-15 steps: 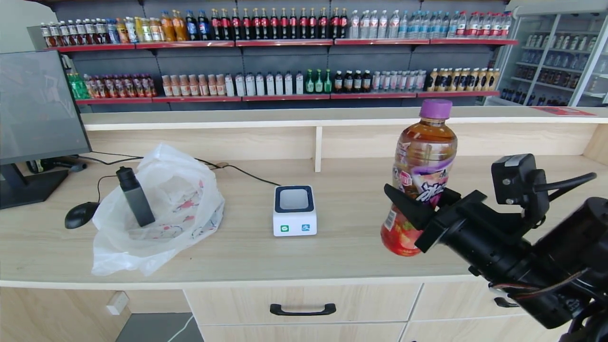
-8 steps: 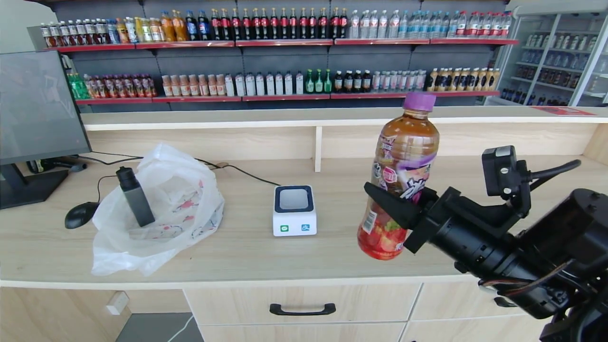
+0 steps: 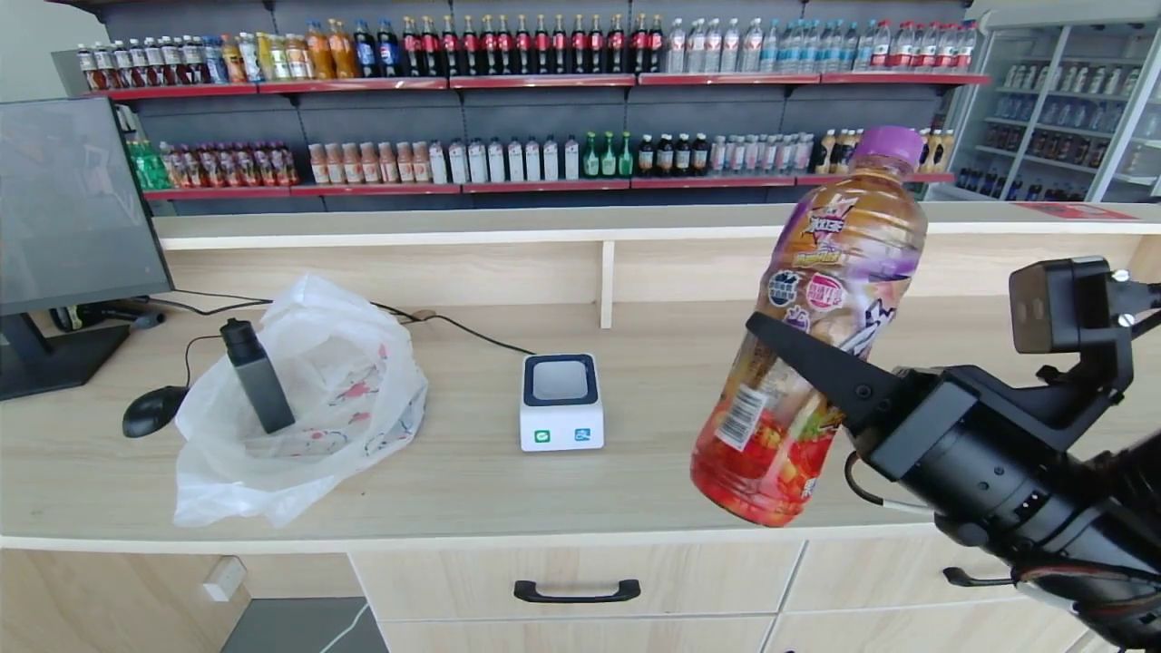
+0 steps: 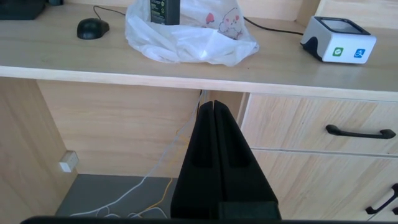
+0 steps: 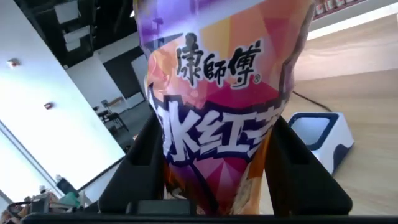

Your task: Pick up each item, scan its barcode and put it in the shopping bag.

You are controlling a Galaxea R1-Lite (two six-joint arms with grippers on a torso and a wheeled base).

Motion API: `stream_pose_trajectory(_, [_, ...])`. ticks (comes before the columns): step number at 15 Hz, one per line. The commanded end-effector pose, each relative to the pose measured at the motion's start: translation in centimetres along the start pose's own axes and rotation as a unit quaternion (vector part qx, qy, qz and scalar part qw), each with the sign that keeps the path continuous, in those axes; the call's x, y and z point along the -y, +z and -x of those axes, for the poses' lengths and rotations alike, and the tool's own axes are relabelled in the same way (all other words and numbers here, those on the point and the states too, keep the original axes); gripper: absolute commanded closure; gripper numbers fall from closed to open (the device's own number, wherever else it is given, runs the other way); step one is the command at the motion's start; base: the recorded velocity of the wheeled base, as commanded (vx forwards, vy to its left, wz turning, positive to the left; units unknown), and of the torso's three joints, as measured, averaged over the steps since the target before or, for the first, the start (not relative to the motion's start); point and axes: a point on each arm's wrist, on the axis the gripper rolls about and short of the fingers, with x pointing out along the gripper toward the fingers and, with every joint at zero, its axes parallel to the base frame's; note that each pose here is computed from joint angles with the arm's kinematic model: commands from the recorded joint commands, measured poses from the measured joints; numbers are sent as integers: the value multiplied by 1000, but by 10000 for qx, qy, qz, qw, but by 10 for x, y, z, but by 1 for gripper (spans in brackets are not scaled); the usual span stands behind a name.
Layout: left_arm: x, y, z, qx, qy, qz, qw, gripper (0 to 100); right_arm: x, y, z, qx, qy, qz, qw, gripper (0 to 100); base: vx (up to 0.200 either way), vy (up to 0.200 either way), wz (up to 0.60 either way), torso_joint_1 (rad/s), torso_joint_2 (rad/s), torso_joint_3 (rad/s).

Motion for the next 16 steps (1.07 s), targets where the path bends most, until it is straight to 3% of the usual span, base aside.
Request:
stream_pose_trajectory(1, [0, 0, 0, 2, 2, 0, 10000, 100, -27, 3, 10, -9, 504, -279, 9983, 100, 0, 0, 0, 0, 0, 0])
stream_pose_trajectory(5, [0, 0, 0, 2, 2, 7, 10000, 100, -41, -3, 8, -245, 947, -771, 9922, 100, 0, 0, 0, 0, 0, 0])
stream_pose_trajectory(8, [0, 0, 0, 2, 2, 7, 10000, 100, -46, 8, 9, -81, 1077, -1269, 9860, 100, 0, 0, 0, 0, 0, 0])
stream_pose_trajectory(16, [0, 0, 0, 2, 2, 0, 10000, 100, -54, 15, 9, 8, 1249, -1460, 9814, 100, 0, 0, 0, 0, 0, 0])
